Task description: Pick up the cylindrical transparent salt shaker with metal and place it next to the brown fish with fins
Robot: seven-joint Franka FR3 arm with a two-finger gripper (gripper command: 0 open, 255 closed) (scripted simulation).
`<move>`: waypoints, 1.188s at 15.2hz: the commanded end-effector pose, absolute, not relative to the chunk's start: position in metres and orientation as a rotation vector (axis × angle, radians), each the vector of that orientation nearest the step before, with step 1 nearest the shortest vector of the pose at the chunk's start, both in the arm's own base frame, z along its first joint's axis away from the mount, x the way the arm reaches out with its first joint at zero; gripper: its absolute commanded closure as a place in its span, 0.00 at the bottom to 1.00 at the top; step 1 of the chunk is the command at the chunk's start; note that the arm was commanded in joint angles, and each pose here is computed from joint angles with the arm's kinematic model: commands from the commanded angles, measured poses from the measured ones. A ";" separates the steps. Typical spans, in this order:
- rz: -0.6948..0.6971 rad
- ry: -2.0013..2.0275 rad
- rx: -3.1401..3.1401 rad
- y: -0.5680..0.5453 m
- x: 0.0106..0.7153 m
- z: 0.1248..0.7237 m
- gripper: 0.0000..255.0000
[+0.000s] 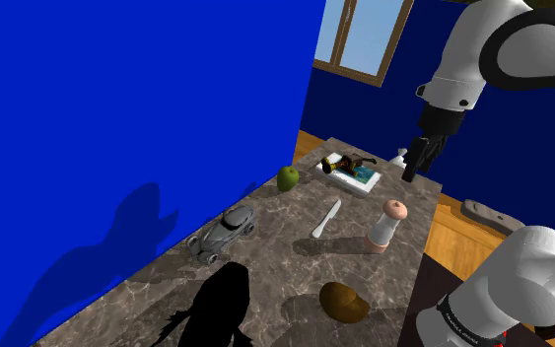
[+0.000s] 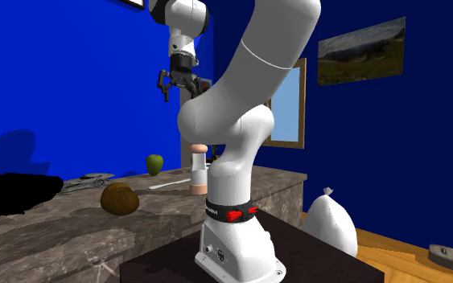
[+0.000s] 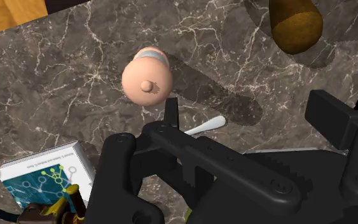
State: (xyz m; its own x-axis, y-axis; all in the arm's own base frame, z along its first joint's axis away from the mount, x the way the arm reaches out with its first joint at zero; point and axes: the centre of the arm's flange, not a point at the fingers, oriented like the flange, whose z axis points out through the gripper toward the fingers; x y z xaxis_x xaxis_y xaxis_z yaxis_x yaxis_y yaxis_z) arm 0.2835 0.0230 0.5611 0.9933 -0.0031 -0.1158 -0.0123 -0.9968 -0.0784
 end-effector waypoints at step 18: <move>-0.056 0.163 -2.973 -0.064 0.256 0.407 0.00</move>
